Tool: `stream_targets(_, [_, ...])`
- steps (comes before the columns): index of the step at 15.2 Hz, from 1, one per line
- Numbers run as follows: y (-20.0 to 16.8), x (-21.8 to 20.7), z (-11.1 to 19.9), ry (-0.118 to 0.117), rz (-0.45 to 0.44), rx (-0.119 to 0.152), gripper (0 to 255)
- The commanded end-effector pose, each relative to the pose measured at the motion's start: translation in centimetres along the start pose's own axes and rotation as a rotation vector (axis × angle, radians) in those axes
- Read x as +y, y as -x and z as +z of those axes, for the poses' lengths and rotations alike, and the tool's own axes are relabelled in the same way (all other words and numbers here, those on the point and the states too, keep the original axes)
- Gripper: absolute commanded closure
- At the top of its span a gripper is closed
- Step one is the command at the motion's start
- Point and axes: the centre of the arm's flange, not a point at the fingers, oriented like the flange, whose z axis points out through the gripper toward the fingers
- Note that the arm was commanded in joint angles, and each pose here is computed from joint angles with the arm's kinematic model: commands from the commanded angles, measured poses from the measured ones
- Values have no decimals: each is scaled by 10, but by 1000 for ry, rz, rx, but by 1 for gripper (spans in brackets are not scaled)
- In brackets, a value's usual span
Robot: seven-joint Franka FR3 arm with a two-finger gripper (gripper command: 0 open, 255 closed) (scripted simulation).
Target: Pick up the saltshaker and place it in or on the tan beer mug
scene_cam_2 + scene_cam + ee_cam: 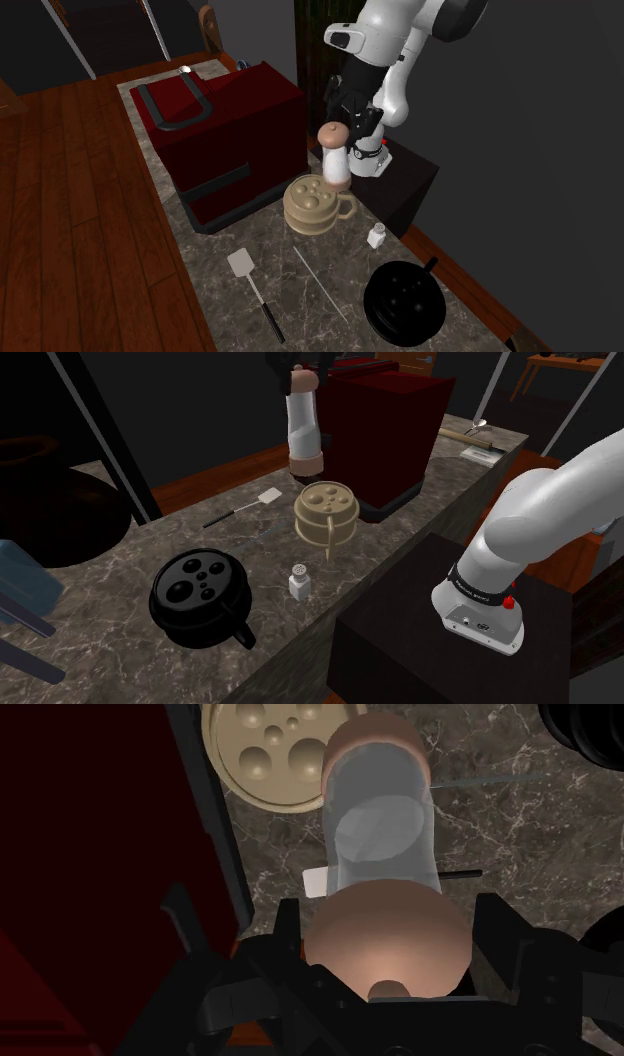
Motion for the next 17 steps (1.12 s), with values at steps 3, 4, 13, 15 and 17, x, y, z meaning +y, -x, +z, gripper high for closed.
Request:
stream_targets(3, [8,48,-18,-1,-1,0,255])
stream_targets(4, [10,60,-22,-1,-1,0,255])
stream_targets(13, [22,72,8,-1,-1,0,255])
stream_targets(15, [25,72,18,-1,-1,0,255])
stream_targets(17, [28,71,28,-1,-1,0,255])
